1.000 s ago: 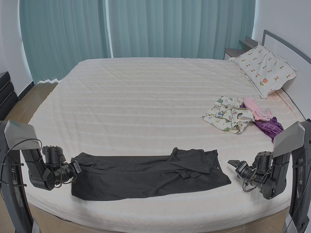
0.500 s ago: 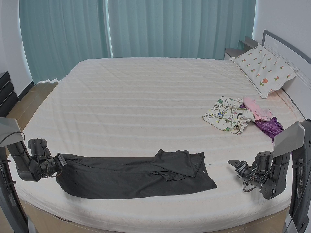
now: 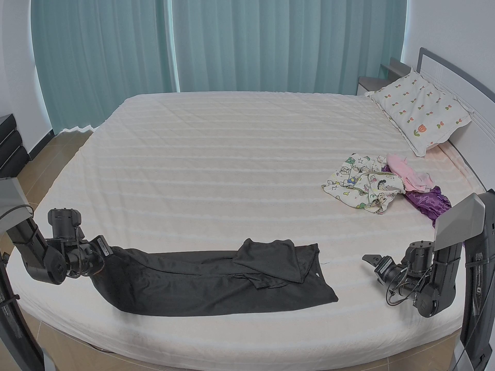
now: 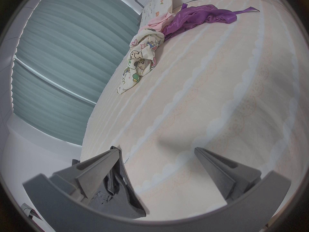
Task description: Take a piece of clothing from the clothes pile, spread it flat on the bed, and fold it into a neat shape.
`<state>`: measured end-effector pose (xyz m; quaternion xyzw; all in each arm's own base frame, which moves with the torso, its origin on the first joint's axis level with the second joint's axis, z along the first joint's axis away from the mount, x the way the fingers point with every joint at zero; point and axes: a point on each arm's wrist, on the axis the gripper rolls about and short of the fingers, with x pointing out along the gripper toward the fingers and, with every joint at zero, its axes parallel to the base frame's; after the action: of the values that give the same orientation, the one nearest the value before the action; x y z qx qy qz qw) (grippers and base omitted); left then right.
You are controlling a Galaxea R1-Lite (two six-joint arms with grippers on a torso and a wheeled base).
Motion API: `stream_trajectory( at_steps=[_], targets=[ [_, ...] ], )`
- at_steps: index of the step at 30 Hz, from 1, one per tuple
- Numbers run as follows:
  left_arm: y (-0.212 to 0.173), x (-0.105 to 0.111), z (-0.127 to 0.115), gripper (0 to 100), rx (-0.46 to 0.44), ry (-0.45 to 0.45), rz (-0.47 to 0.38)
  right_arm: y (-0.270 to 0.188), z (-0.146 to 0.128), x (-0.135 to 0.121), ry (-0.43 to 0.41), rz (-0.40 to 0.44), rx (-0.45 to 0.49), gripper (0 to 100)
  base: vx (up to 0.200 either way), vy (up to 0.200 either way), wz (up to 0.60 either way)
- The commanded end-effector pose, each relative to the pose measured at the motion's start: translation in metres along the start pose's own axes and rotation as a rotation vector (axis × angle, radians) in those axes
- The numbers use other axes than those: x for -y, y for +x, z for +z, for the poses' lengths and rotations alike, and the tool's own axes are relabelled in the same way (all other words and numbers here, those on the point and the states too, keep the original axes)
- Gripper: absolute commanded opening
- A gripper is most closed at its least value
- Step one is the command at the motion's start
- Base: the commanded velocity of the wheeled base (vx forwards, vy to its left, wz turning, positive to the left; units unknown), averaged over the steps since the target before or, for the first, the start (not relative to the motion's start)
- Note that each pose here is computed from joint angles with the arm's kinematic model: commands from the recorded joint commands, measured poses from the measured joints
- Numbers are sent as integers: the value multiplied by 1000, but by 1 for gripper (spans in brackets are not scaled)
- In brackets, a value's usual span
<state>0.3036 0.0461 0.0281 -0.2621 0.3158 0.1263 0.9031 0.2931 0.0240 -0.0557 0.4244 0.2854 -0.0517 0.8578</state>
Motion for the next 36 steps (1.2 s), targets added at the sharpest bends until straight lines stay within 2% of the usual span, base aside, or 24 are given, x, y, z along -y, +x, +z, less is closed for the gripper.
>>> stream_trajectory(
  at_steps=[1,3,5,6,7,11,23,31,33,36],
  targets=[
    [-4,40,-28,0,-24,41,-19,0,0,-1,-2,12,6,100,0,0,0],
    [-5,52,-36,0,-27,73,-28,0,0,-1,-2,12,6,100,0,0,0],
    [-5,53,-37,0,-28,75,-27,0,0,-1,-2,11,5,100,0,0,0],
    [-7,69,-50,0,-29,120,-35,-1,0,-2,-3,13,5,100,0,0,0],
    [-8,76,-54,0,-26,138,-40,-1,0,-2,-3,14,6,100,0,0,0],
    [-11,95,-63,0,-15,173,-69,-1,0,-2,-4,13,4,100,0,0,0],
    [-6,137,-78,0,-48,240,-128,0,0,-3,-5,14,5,100,0,-200,0],
    [-5,154,-90,0,-86,280,-150,0,0,-3,-5,14,5,100,0,-200,0],
    [-1,167,-98,0,-100,302,-170,0,0,-3,-5,12,7,100,0,-200,0],
    [3,174,-101,0,-106,311,-178,-1,1,-3,-4,14,10,100,0,-200,0]
  ],
)
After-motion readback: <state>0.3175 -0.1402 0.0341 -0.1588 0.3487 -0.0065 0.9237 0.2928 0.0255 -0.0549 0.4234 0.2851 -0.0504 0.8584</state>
